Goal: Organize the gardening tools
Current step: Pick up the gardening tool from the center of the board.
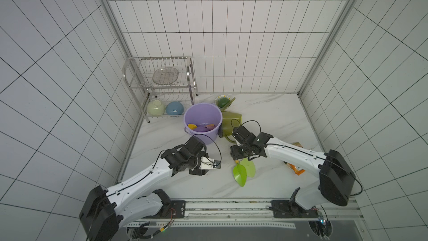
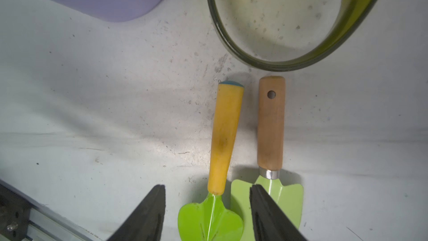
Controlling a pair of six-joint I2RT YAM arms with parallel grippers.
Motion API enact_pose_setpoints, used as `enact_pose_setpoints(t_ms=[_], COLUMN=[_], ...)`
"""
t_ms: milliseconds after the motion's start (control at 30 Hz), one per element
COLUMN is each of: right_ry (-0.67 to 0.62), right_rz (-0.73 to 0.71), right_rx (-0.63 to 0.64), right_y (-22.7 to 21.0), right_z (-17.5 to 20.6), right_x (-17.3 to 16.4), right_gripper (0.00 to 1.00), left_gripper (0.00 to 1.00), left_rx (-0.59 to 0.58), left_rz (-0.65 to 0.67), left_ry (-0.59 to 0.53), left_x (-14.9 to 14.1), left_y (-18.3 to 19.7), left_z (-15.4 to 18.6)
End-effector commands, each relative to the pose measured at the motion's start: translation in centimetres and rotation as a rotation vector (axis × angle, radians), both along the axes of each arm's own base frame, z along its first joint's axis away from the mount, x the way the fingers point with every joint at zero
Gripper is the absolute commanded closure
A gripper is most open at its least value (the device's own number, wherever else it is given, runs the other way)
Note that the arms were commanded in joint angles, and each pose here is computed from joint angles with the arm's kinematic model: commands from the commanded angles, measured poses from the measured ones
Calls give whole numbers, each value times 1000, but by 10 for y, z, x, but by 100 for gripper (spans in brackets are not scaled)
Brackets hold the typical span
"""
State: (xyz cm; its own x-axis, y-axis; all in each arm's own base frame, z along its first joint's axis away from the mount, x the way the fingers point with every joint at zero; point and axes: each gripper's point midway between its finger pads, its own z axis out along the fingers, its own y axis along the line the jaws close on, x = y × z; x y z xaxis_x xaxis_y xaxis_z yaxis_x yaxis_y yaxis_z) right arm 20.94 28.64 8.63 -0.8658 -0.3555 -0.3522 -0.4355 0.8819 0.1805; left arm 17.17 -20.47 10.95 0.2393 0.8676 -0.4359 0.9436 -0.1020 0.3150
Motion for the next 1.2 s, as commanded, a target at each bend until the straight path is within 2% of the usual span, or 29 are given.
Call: enact_pose_setpoints(t_ms=[0, 300, 533, 700, 967, 1167], right_ry=[4, 43, 46, 38, 25, 138], right_rz=[8, -3, -9, -10, 32, 131], right_rx=[0, -82, -116, -111, -73, 117], right_y=[9, 9, 3, 3, 4, 14], right_z=[-18, -61, -72, -67, -40, -4], right_x=[3, 8, 7, 8, 5, -18], right_gripper=[39, 45, 61, 71, 79, 83], left_gripper=[48, 48, 48, 48, 48, 48], left_rx=[-7, -3, -1, 3, 13, 7], left_rz=[11, 24, 30, 36, 49, 58], left_ry=[-2, -2, -1, -6, -38, -74], left_x=[-2, -3, -4, -3, 2, 7], left_y=[1, 5, 6, 7, 11, 13], left_z=[0, -4, -6, -6, -3, 6])
